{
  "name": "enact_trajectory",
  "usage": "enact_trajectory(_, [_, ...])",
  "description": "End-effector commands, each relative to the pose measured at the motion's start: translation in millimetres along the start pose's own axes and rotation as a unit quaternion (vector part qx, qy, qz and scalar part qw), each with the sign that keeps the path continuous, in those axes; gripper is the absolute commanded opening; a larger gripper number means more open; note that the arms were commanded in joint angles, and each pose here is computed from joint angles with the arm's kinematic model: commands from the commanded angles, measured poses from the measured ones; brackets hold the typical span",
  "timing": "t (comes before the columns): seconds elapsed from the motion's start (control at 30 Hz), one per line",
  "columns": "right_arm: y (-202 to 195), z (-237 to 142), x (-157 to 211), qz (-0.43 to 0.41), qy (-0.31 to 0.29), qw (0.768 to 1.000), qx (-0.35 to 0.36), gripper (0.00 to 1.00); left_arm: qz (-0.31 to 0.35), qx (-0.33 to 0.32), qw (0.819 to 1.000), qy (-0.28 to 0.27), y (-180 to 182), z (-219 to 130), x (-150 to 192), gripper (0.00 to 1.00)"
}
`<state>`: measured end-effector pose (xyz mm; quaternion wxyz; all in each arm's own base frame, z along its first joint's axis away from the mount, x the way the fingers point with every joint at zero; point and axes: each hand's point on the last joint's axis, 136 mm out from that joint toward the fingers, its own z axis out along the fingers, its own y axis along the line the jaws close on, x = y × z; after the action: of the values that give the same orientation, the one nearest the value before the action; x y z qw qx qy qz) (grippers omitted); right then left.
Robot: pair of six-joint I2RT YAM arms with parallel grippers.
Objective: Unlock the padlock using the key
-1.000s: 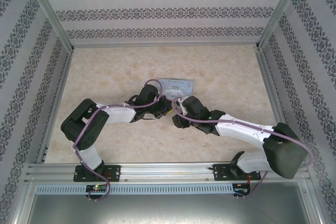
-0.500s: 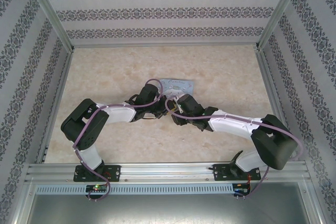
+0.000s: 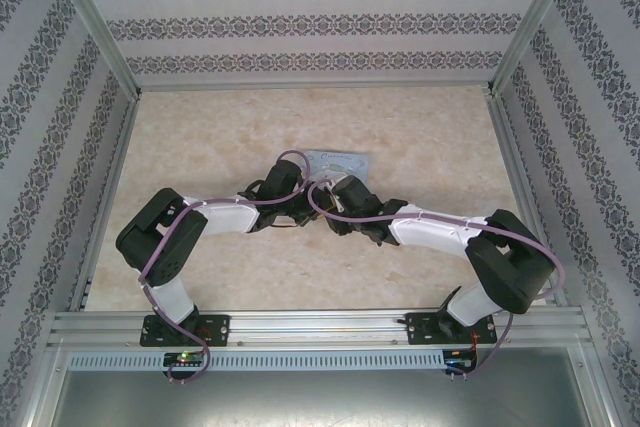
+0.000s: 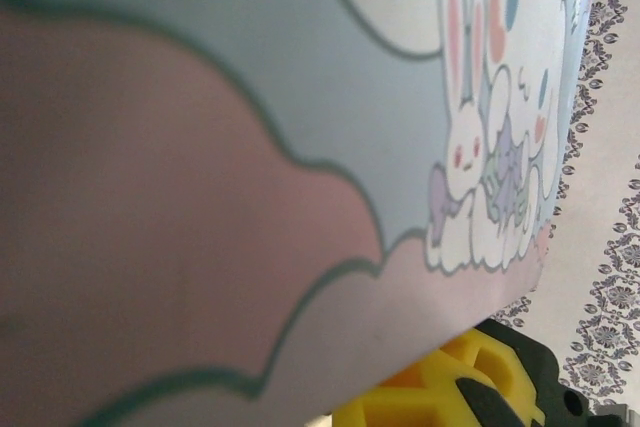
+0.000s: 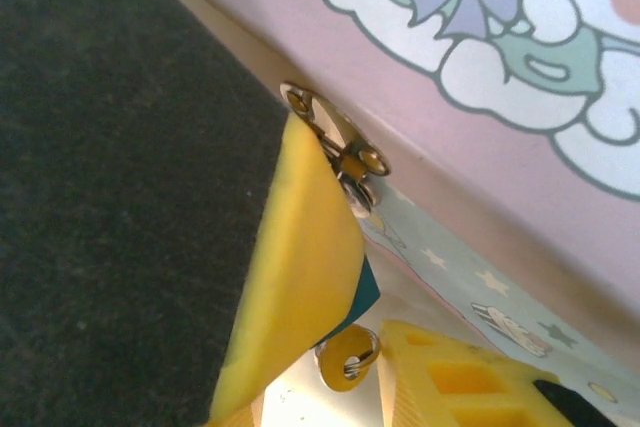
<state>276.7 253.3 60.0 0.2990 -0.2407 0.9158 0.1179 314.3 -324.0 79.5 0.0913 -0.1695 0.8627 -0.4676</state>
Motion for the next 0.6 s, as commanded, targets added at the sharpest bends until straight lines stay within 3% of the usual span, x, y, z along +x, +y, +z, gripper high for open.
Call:
enact_trajectory(0.0, [-2.8,2.4,-9.7,0.011,-0.013,1.0,-0.004,0.33,0.014,0.032,0.999,0.005,-24.6,-8.9,-1.9,0.0])
enact_trajectory(0.5, [0.5,-4.8,-23.9,0.045,-0.031,0.997,-0.054,0.01,0.011,0.034,0.999,0.009,-21.5,-7.1,0.1,0.0])
enact_trajectory(0.57, [1.1,-5.3,-24.3,0.049,-0.032,0.997,-0.058,0.0,0.011,0.034,0.999,0.009,-20.8,-6.9,0.5,0.0])
